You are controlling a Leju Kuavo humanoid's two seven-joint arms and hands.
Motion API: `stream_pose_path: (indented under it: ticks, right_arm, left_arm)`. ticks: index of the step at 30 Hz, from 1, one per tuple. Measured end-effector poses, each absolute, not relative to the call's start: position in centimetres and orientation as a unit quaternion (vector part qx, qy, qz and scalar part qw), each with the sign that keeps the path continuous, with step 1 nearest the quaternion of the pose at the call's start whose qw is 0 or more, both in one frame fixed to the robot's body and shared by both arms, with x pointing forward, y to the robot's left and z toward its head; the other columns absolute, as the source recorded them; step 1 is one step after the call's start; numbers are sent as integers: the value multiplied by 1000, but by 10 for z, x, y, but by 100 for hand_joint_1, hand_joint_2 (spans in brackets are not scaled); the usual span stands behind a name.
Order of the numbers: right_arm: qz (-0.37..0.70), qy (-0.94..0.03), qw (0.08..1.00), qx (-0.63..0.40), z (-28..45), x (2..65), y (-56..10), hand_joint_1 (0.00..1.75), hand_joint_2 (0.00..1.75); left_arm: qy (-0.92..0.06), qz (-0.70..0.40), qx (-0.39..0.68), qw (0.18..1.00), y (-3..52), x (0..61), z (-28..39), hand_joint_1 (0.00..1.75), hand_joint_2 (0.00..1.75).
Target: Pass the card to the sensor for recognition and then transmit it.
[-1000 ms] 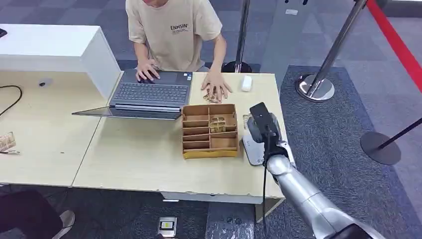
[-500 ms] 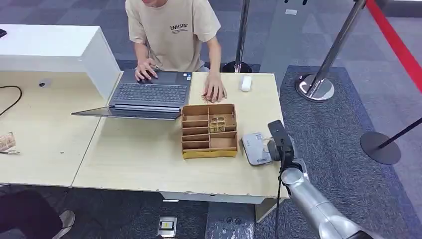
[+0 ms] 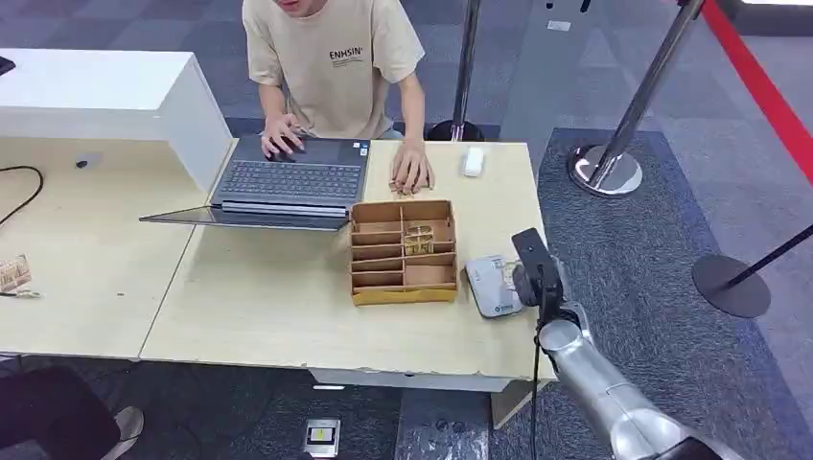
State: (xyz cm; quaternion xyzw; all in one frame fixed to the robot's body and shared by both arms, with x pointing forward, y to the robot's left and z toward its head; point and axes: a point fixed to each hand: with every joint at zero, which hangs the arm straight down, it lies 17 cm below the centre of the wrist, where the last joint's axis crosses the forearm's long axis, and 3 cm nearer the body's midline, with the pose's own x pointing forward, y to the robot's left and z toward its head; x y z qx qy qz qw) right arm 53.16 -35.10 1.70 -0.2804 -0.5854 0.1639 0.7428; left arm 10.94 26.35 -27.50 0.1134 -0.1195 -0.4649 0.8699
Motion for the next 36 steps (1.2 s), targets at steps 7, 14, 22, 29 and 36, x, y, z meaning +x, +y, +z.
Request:
stream_pose_path:
  ticks: [7, 14, 22, 29, 36]
  right_arm:
    - [124, -674, 689, -237, 113, 577, -316, 175, 175]
    - [167, -751, 576, -277, 251, 606, -272, 175, 175]
    - [323, -749, 414, -404, 346, 618, -199, 175, 175]
    - [480, -659, 279, -507, 338, 626, -141, 175, 175]
    - [565, -600, 241, -513, 285, 625, -119, 0, 175]
  left_arm:
    - [-119, -469, 114, 868, 266, 109, -275, 0, 0]
    - [-118, -482, 110, 861, 265, 112, -275, 0, 0]
    - [-125, -501, 109, 849, 262, 128, -271, 0, 0]
    - [-138, -510, 110, 842, 254, 150, -266, 0, 0]
    - [-138, -514, 105, 840, 247, 152, -265, 0, 0]
